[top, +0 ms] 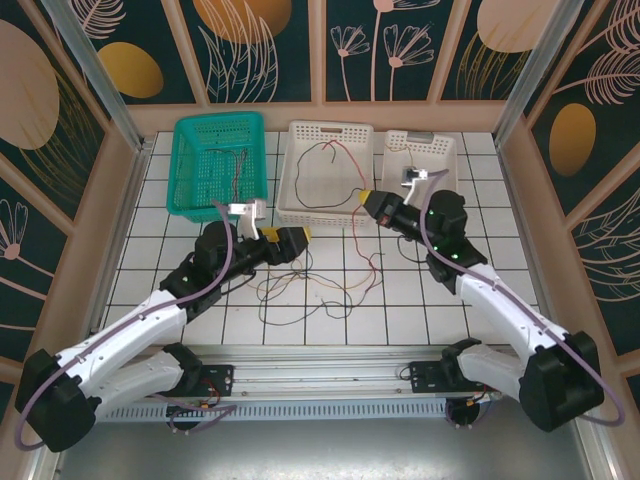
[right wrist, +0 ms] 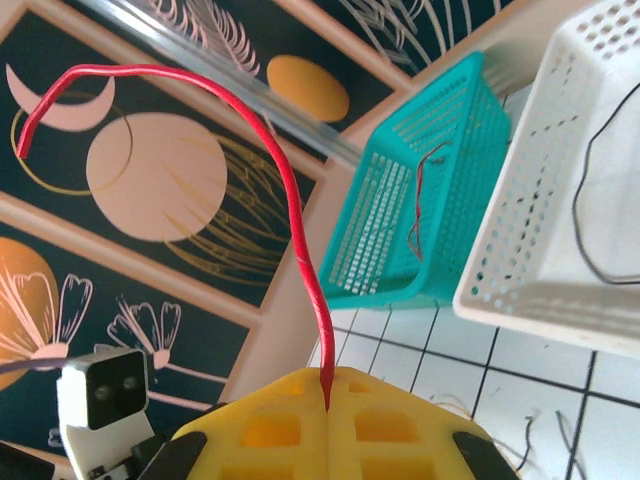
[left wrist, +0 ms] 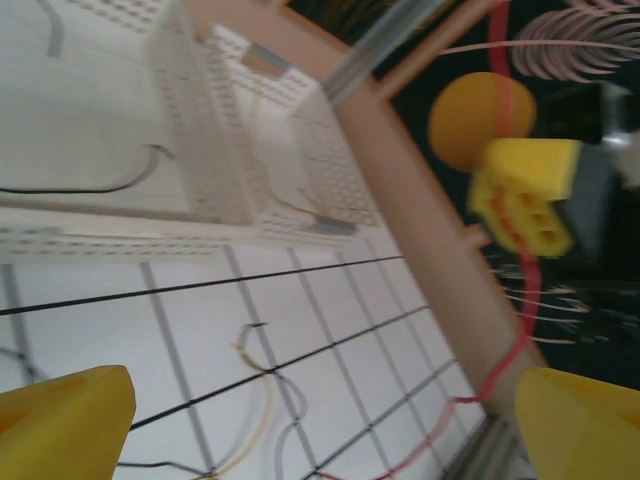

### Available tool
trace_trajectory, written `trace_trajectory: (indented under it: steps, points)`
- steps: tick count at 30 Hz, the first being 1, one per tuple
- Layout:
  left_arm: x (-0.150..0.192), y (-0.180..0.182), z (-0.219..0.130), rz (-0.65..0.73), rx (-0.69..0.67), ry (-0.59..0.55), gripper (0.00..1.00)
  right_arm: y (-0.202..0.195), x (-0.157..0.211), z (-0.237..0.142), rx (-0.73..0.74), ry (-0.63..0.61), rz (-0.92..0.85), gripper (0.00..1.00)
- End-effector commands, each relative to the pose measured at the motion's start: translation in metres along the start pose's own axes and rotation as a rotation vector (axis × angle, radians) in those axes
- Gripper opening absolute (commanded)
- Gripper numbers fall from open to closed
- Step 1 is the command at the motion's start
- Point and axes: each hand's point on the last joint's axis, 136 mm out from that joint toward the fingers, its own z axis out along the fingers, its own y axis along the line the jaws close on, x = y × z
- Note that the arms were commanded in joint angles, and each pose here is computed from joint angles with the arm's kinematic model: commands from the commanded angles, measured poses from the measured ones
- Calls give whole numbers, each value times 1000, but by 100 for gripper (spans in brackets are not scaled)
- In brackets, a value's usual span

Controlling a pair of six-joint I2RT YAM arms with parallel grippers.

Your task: Untangle the cables

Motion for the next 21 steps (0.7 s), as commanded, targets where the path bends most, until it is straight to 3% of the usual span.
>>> trace_trajectory:
  steps: [1,5,17,21]
  points:
    - [-7,-39,0,-1,178,-14,97,15,1,13,-31,16,-22,0]
    - [1,-43,7,2,186,12,95,17,15,32,-35,62,-19,0]
    - [28,-44,26,3,187,91,73,27,44,67,-43,163,-13,0]
    - [27,-41,28,15,161,94,60,28,48,69,-40,172,-15,0]
